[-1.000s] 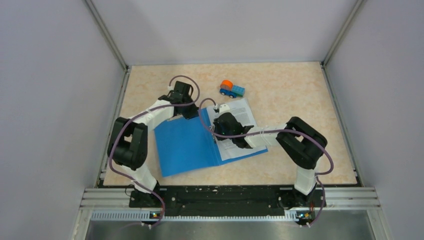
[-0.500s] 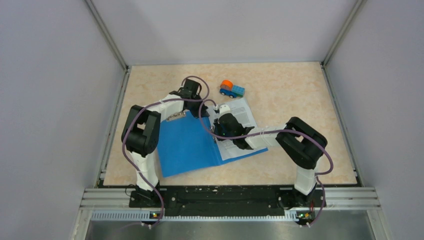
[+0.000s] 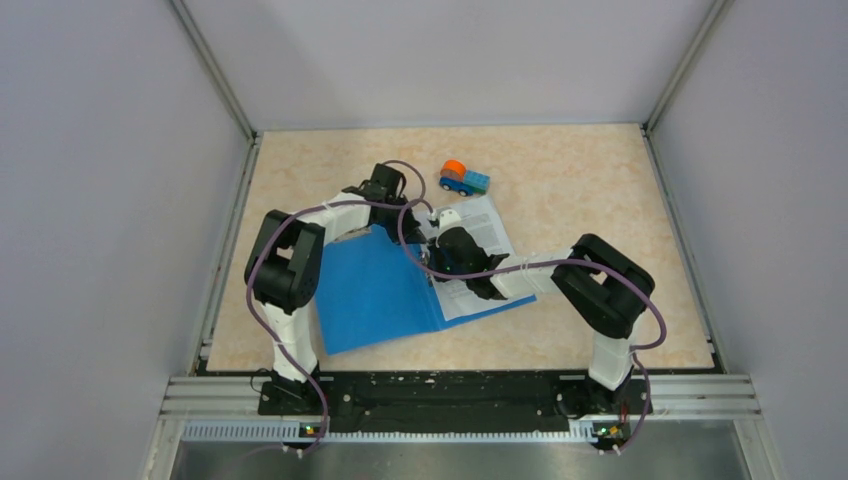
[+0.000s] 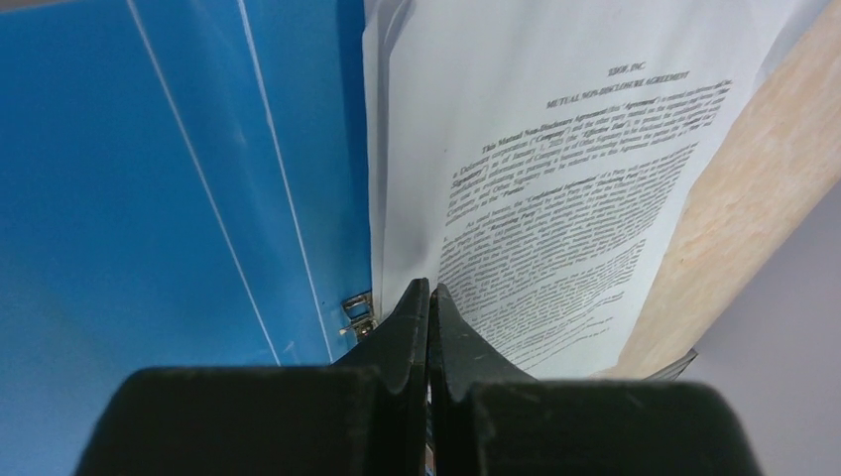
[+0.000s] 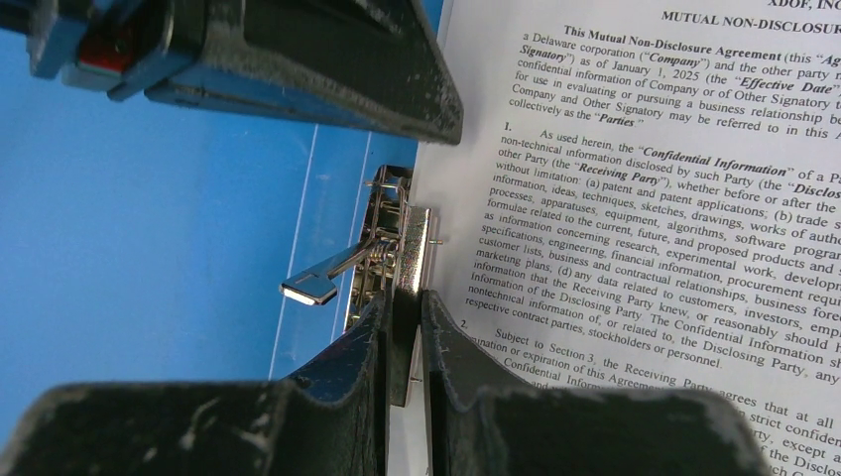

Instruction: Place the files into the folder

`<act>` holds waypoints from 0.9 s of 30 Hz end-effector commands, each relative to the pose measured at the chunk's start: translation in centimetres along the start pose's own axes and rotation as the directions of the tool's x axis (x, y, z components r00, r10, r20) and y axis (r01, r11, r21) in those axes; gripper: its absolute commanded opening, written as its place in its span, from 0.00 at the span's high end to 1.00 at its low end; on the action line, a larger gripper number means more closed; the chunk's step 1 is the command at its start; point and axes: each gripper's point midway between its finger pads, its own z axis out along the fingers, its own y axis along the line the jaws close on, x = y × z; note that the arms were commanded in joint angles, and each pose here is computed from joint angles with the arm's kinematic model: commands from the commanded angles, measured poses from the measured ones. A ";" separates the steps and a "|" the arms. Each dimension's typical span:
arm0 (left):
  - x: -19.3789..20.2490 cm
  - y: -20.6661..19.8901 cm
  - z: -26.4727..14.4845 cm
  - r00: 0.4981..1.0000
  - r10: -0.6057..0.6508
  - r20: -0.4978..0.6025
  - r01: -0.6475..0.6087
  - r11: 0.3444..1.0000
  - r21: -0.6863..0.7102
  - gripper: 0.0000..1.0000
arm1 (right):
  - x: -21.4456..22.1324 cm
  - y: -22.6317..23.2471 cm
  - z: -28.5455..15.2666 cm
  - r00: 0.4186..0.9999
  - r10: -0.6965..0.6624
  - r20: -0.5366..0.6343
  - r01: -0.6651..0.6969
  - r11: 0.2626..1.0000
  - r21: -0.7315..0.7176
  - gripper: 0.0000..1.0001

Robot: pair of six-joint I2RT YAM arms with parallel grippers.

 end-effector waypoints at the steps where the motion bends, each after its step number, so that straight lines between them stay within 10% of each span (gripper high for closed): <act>1: 1.7 1.3 0.7 0.998 0.011 -0.063 -0.012 1.000 -0.010 1.00 | 1.0 -0.6 -0.4 0.999 -0.026 -0.033 0.026 1.000 0.007 1.00; 27: 1.9 -0.6 -0.6 0.996 0.056 -0.066 -0.051 0.995 0.082 1.00 | 1.4 -0.6 -0.1 0.998 -0.028 -0.059 0.029 1.000 0.007 1.00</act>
